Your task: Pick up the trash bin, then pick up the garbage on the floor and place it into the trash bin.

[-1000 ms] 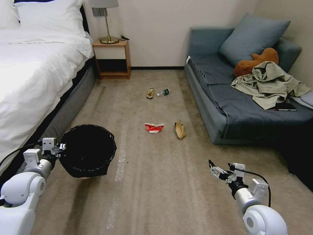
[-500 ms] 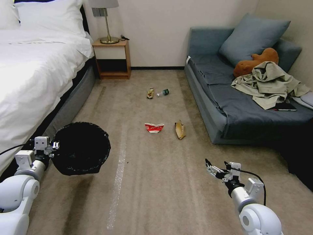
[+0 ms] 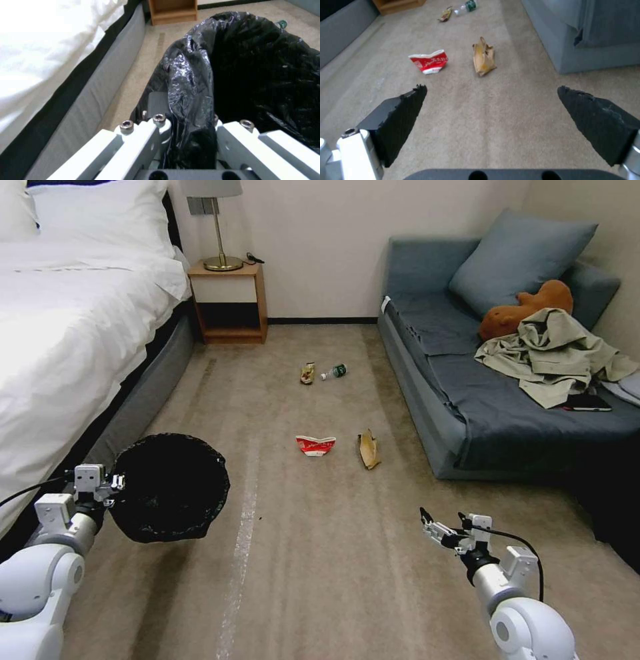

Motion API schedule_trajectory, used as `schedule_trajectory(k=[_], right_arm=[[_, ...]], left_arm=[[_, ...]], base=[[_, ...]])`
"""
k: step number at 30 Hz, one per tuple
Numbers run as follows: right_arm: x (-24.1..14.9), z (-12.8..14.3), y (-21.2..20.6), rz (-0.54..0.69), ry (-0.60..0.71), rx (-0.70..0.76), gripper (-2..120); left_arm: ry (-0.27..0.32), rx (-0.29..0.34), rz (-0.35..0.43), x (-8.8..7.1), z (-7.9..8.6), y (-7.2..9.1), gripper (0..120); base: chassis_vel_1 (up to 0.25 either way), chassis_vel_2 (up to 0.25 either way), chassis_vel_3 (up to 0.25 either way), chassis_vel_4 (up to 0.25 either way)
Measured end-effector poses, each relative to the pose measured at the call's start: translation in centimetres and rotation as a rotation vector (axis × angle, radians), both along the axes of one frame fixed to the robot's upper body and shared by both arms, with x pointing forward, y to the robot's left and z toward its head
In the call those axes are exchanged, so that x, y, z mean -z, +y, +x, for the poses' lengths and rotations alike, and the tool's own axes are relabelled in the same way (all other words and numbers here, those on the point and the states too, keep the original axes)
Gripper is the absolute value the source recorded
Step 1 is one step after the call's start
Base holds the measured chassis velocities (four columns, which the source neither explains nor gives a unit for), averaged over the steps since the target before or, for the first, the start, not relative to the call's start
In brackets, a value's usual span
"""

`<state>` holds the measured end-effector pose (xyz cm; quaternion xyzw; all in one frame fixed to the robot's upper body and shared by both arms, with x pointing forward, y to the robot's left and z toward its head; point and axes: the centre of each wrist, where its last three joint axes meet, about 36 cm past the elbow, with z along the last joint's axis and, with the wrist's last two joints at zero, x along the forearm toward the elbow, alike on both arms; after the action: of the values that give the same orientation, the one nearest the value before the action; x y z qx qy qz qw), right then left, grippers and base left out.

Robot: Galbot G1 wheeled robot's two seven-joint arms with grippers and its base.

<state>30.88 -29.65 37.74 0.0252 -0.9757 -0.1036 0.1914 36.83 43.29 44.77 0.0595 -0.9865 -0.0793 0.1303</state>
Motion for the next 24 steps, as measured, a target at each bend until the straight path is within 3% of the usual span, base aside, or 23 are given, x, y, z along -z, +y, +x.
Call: schedule_trajectory(k=[24], right_arm=[[1.1,-0.4,0.8,0.010,0.026,-0.008,100]], left_arm=[[0.006,0.019,0.015,0.9,-0.7,-0.5,4]], base=[[-0.082,0.072,0.076,-0.079]])
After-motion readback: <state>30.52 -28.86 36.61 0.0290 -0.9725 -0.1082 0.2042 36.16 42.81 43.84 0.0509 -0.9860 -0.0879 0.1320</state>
